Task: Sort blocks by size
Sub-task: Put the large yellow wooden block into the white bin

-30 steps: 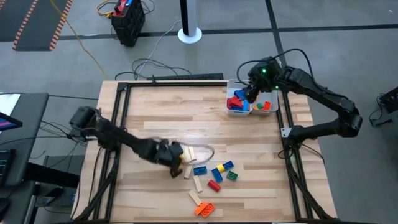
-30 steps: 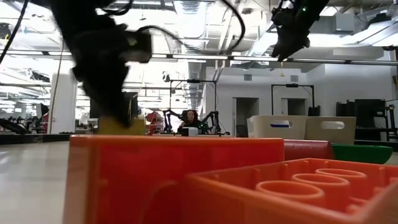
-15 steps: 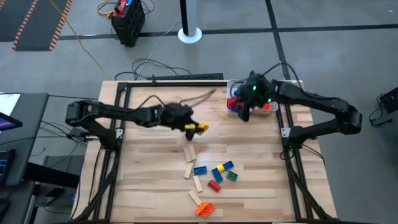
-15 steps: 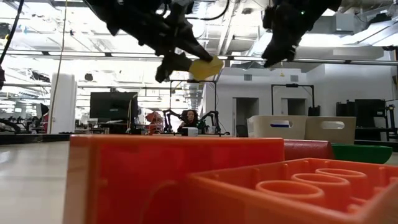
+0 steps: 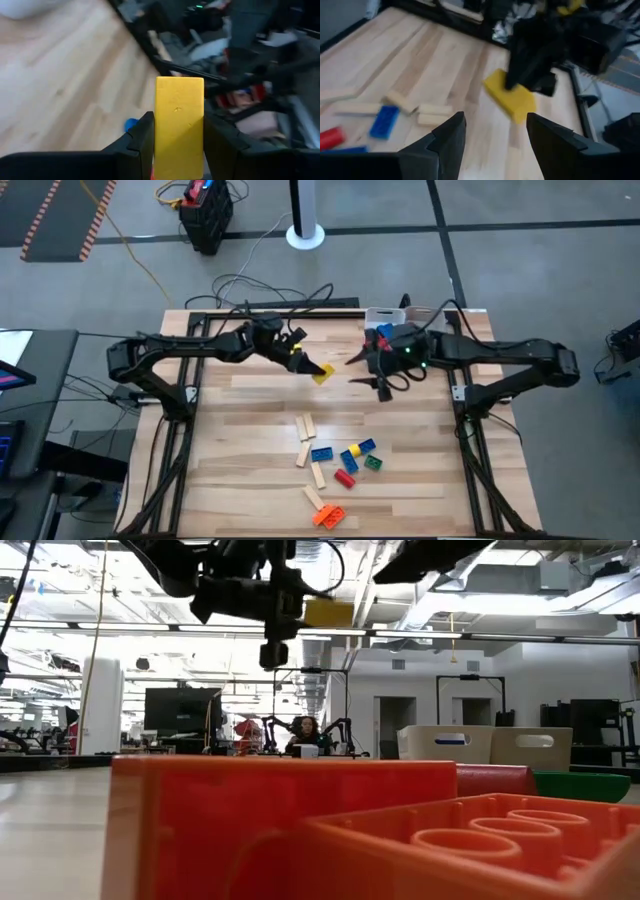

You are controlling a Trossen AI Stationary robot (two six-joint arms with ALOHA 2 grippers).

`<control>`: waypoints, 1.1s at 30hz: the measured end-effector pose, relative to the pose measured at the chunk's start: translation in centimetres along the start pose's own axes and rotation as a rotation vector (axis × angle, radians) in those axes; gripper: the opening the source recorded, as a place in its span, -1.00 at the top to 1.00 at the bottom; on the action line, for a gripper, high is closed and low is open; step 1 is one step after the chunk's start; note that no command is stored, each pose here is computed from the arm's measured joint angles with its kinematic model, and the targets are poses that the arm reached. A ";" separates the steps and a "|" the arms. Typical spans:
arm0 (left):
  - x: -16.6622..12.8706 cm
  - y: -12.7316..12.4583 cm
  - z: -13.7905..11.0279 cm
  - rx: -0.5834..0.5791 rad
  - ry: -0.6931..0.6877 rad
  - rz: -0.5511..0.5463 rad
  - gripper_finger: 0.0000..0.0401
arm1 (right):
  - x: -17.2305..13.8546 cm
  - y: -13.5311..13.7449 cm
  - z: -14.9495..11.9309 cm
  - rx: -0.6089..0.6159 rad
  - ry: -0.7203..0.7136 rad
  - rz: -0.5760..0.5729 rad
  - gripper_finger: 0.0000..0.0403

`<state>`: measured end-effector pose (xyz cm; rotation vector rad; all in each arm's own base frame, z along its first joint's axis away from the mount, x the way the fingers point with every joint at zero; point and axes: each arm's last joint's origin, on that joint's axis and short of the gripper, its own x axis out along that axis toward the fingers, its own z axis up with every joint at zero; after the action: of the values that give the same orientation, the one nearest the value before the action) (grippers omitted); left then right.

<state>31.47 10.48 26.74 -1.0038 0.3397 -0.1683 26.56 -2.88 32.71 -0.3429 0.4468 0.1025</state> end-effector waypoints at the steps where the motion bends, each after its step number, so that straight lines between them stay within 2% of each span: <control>1: 0.0 -0.2 0.2 0.005 0.003 -0.030 0.39 | 0.4 -0.1 0.0 -0.001 -0.003 -0.004 -0.18; 4: -0.1 -0.6 0.3 0.011 0.024 -0.082 0.39 | 1.6 -0.5 0.0 0.000 -0.035 -0.021 -0.23; 9: -0.1 -0.7 0.2 -0.006 0.049 -0.103 0.39 | 3.5 -0.3 0.6 -0.029 -0.049 0.015 -0.30; 23: 0.6 -2.1 0.0 0.039 0.084 -0.154 0.36 | 6.4 0.2 2.3 -0.106 -0.068 0.051 -0.28; 28: 0.8 -2.4 -0.2 0.056 0.085 -0.158 0.33 | 6.7 0.4 2.5 -0.132 -0.083 0.052 -0.16; 33: 0.9 -2.5 -0.3 0.061 0.079 -0.156 0.32 | 6.8 0.5 2.3 -0.120 -0.067 0.067 0.15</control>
<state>32.28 8.68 28.50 -0.9650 0.3260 -0.3578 33.52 -1.48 31.49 -0.4414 0.3867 0.2061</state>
